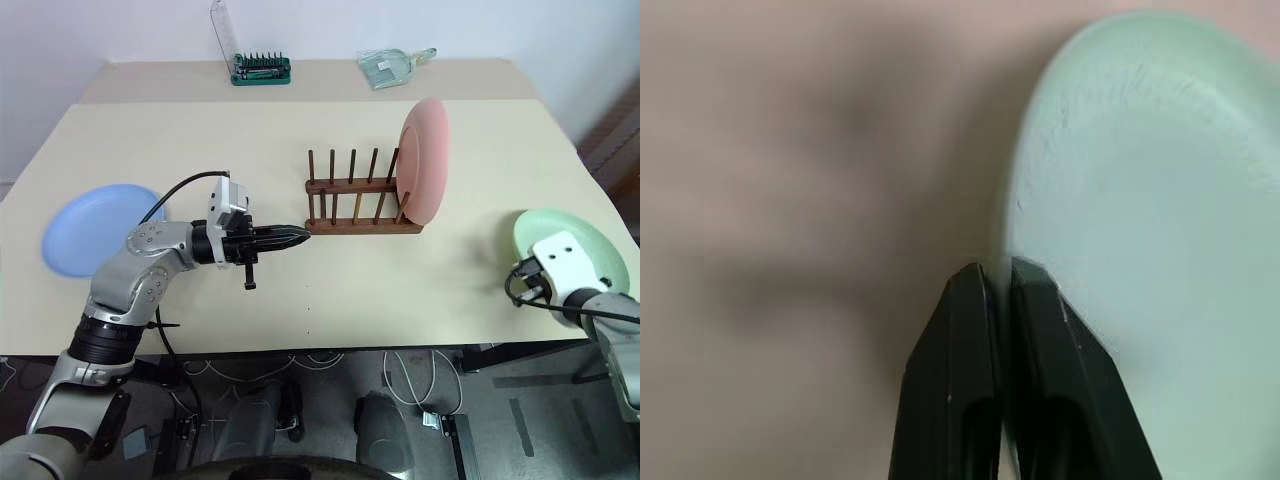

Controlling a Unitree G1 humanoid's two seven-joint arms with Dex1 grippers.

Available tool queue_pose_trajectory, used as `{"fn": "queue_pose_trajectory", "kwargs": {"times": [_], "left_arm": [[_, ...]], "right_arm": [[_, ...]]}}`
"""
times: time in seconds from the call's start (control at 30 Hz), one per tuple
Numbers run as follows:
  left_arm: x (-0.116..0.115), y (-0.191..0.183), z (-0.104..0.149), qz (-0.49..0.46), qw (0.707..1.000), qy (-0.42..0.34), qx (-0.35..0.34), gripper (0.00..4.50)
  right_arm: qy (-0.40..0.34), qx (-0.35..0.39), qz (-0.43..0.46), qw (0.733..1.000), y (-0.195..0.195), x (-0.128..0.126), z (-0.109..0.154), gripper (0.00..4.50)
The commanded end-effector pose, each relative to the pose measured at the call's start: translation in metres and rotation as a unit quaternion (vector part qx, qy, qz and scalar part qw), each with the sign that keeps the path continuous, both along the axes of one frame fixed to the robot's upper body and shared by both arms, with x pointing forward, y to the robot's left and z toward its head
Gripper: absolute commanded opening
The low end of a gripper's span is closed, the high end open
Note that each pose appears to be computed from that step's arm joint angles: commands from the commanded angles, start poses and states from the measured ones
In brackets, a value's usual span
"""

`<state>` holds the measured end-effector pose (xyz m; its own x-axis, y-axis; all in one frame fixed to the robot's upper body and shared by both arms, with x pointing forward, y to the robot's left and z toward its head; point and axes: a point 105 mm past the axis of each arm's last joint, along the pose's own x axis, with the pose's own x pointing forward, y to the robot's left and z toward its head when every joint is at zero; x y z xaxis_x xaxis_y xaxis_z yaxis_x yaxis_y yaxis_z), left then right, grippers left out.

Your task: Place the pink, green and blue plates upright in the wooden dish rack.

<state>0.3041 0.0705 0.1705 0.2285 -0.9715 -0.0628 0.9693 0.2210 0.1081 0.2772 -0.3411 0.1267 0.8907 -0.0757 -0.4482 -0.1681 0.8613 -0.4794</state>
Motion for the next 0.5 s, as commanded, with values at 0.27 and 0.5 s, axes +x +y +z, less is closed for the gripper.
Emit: {"fn": "queue_pose_trajectory", "kwargs": {"times": [0.27, 0.5], "left_arm": [[0.001, -0.002, 0.004, 0.001, 1.0, -0.02, -0.003, 0.0], [0.003, 0.001, 0.003, 0.017, 1.0, -0.02, -0.007, 0.0]], "right_arm": [[-0.338, -0.086, 0.133, 0.928, 0.076, 0.039, 0.178, 0.03], [-0.411, 0.039, 0.322, 0.852, 0.169, 0.022, 0.225, 0.03]]}}
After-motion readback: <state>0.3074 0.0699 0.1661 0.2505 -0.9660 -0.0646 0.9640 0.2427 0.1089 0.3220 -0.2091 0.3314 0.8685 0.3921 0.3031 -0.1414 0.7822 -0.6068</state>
